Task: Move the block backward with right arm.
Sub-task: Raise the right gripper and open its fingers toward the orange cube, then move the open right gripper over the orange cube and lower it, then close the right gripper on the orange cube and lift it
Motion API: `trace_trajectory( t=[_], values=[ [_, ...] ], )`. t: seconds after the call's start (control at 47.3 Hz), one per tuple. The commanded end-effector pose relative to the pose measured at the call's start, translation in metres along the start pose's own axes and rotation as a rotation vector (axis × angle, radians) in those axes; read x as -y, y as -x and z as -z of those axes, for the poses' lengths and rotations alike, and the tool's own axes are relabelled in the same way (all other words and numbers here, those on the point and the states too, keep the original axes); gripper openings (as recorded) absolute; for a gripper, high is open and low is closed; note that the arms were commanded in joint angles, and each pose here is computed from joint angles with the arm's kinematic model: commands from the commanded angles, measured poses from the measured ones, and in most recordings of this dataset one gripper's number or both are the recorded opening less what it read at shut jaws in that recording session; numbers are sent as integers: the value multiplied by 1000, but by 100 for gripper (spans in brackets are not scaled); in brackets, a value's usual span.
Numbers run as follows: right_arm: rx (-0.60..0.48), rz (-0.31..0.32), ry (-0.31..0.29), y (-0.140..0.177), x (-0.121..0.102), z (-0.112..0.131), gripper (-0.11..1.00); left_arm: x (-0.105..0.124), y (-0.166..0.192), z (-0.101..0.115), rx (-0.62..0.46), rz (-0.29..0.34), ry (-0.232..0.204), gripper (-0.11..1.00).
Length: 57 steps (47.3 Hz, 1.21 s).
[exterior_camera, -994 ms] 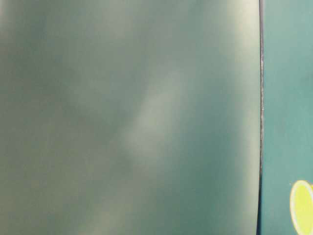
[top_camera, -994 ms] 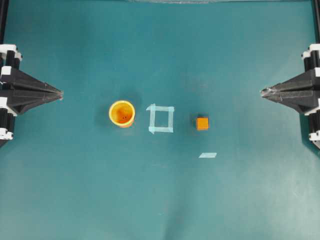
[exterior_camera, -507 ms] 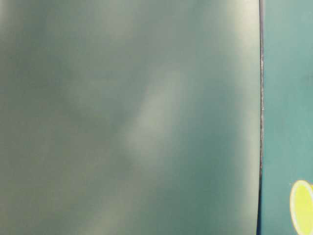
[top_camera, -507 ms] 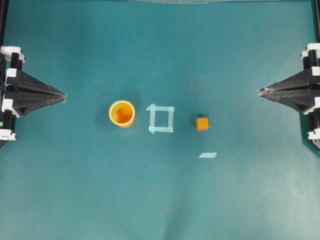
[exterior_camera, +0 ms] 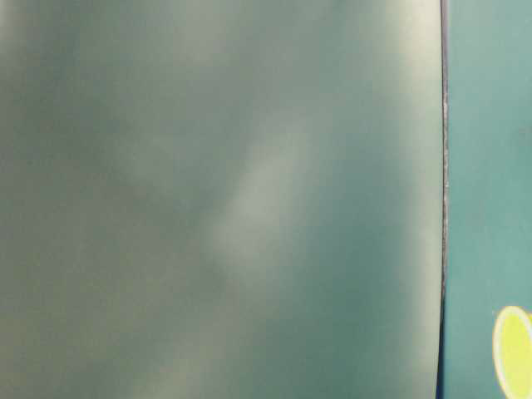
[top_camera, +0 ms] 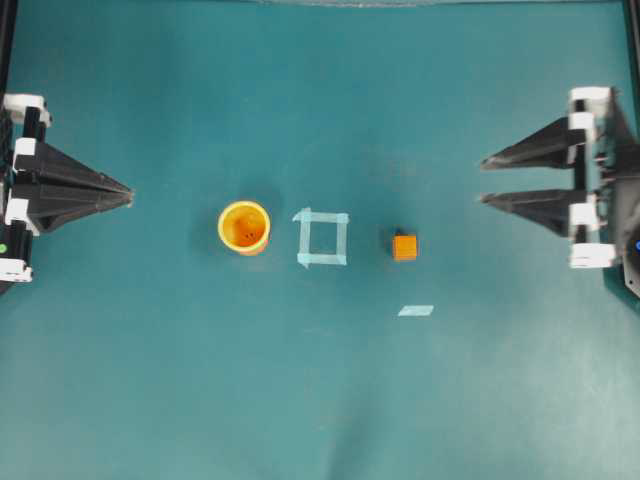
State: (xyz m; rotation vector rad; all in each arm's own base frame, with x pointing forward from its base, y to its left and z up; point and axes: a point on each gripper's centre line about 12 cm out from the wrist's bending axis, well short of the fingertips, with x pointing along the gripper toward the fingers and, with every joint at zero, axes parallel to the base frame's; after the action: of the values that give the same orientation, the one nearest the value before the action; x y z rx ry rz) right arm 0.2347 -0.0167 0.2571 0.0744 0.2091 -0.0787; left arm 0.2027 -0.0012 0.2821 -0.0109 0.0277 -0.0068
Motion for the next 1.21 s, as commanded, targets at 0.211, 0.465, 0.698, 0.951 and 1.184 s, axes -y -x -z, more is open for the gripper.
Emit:
trace_trajectory(
  t=[0.211,0.465,0.698,0.951,1.184],
  values=[
    [-249,18,-3,-52,2,30,58,0,-3,-12,29,2,14,0],
    [-489,16,33,-97,1,68,60,0,-1,-11,8,0,14,0],
    [-568,-14,49,-112,-10,99,60,0,1,-10,-15,1,14,0],
    [-596,-22,50,-119,-13,117,60,0,1,-9,-25,0,14,0],
    [-608,-18,47,-128,-12,124,59,0,0,-9,-28,0,14,0]
  ],
)
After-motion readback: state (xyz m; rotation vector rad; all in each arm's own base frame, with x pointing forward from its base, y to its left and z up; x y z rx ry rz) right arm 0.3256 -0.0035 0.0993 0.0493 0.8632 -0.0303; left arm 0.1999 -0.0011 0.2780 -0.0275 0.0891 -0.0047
